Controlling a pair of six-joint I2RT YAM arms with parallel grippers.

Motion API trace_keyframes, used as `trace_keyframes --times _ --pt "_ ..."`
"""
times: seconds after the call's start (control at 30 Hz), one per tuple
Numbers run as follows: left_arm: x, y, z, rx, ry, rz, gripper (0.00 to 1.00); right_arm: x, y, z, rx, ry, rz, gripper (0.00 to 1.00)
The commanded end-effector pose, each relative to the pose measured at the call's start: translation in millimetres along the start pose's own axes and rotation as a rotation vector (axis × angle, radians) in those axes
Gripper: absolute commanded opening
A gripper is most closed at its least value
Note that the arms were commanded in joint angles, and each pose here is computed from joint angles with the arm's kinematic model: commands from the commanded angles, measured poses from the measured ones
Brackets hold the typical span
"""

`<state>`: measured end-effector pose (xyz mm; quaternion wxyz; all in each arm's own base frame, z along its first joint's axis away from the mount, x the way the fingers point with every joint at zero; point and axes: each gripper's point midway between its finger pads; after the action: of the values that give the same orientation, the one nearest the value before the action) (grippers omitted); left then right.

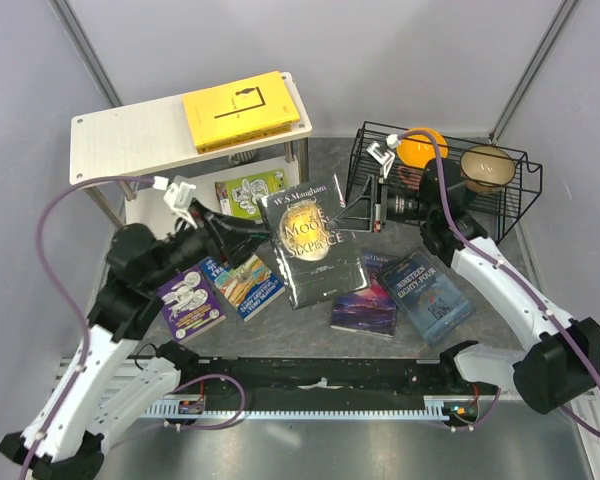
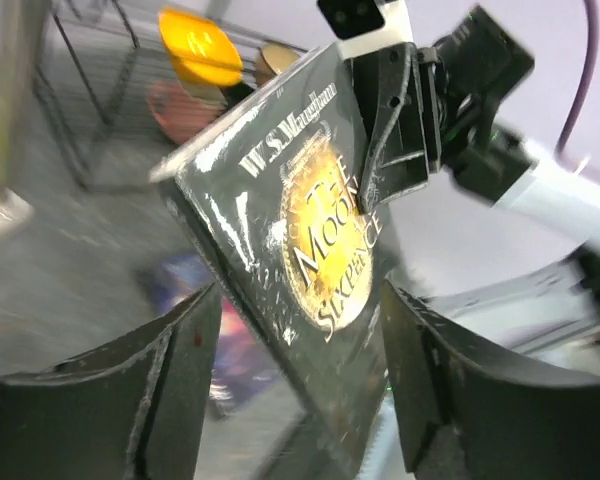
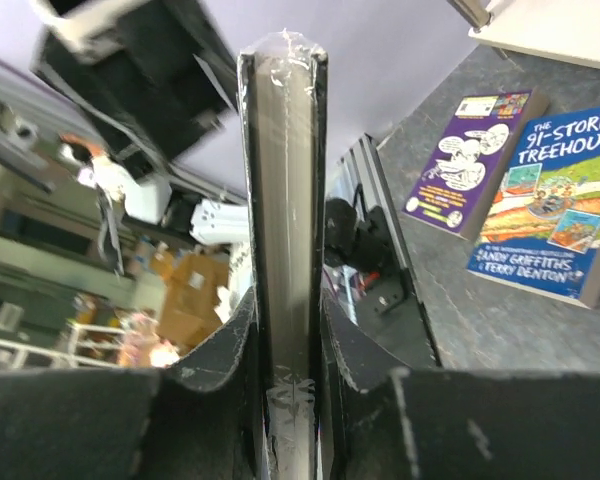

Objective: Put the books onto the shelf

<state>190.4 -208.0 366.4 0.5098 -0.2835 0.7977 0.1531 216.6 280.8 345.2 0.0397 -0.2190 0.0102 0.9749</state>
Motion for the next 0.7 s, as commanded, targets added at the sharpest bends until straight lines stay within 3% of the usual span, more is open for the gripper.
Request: trace_keyframes --times 0.0,0.07,0.1,0.2,0.37,0.5,0.6,0.67 --pt "-7 48 -5 0.061 -0.788 0.055 0.74 15 15 26 -0.051 0.21 0.092 0.0" --pt "4 65 -9 0.116 -0.99 0.023 0.8 20 17 25 -0.057 0.221 0.125 0.0" --pt "5 69 -8 0.141 -1.184 -0.002 0.85 25 18 22 -0.048 0.202 0.142 0.0" --pt "22 76 -6 0.215 -1.49 -0.047 0.87 28 19 18 -0.037 0.213 0.176 0.0" --pt "43 65 -16 0.409 -1.671 -0.082 0.93 36 16 10 -0.042 0.157 0.223 0.0" --pt "35 58 -19 0.429 -1.806 -0.122 0.94 48 7 7 -0.053 0.101 0.272 0.0" --pt "41 49 -21 0.475 -1.807 -0.127 0.95 48 0 10 -0.082 0.072 0.277 0.0" --pt "49 45 -23 0.522 -1.79 -0.122 0.96 47 -3 14 -0.095 -0.03 0.277 0.0"
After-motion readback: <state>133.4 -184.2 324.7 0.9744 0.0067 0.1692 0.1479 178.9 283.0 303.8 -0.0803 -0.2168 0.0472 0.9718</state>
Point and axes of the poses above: each gripper's point midway between its finger pads, its own y axis back along the fingers, its own z axis along the line the jaws close on, x = y × z, and after that the axes turned 10 degrees about -y, right-handed
